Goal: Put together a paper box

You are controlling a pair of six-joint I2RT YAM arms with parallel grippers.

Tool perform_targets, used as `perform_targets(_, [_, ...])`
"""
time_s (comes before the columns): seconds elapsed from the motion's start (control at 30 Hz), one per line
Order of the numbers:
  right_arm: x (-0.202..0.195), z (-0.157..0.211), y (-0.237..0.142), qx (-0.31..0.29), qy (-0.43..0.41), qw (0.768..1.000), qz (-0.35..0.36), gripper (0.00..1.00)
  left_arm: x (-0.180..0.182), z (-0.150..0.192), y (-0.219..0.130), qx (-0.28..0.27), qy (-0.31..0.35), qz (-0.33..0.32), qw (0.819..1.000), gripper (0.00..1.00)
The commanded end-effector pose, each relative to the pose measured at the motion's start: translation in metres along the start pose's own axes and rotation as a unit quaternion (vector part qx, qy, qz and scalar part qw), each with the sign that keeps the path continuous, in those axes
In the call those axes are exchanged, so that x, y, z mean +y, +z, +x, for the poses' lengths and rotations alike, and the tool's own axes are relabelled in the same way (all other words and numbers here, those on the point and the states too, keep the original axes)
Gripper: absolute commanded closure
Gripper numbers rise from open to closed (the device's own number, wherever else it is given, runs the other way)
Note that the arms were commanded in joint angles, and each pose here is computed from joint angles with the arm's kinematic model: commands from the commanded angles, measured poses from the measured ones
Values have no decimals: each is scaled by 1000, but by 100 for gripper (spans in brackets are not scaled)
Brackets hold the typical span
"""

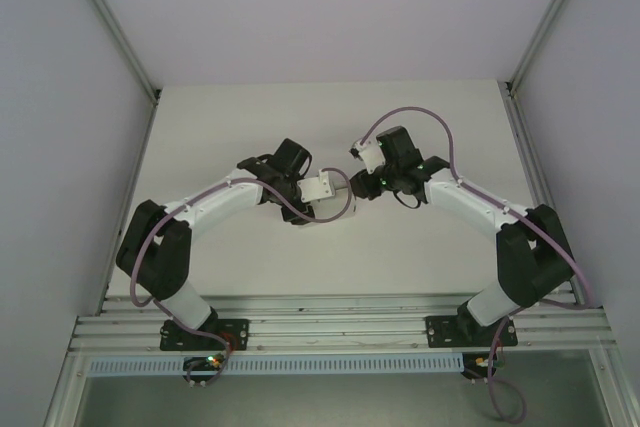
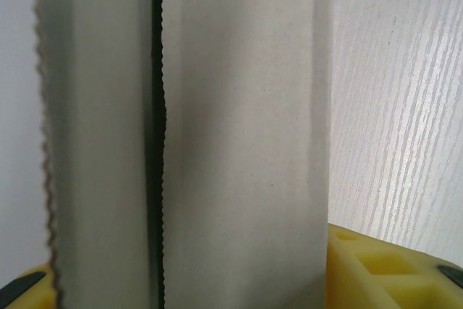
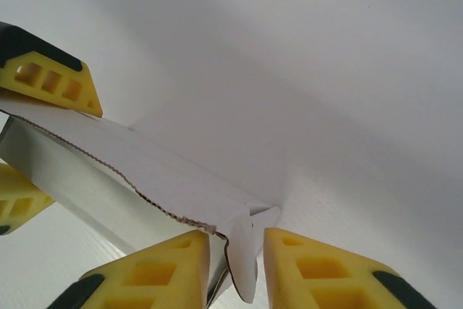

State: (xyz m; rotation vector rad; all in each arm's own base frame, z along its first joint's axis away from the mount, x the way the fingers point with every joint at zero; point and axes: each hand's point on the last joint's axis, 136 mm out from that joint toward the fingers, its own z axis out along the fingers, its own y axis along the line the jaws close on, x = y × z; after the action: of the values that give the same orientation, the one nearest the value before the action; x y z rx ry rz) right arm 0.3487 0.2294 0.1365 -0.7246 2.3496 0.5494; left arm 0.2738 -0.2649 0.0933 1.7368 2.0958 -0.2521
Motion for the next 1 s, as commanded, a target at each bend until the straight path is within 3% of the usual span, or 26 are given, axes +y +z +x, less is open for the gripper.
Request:
perform_targets(0.0, [4, -9, -2, -8, 0, 1000, -6, 82, -3, 0, 4, 3, 4, 5, 1000, 47])
perform_targets(0.2, [17, -13, -13, -16, 19, 999, -26, 94, 1, -3, 4, -3, 0, -4, 1000, 48])
perform_targets(0.47, [28, 1, -12, -27, 82, 996, 25, 97, 5, -5, 7, -8, -8, -15, 1000, 49])
perform_targets(0.6, [11, 8, -13, -59, 112, 988, 91, 97, 4, -5, 9, -6, -7, -13, 1000, 49])
perform_targets(0.97, [13, 19, -7, -72, 157, 979, 107, 97, 2, -7, 12, -12, -12, -11, 1000, 51])
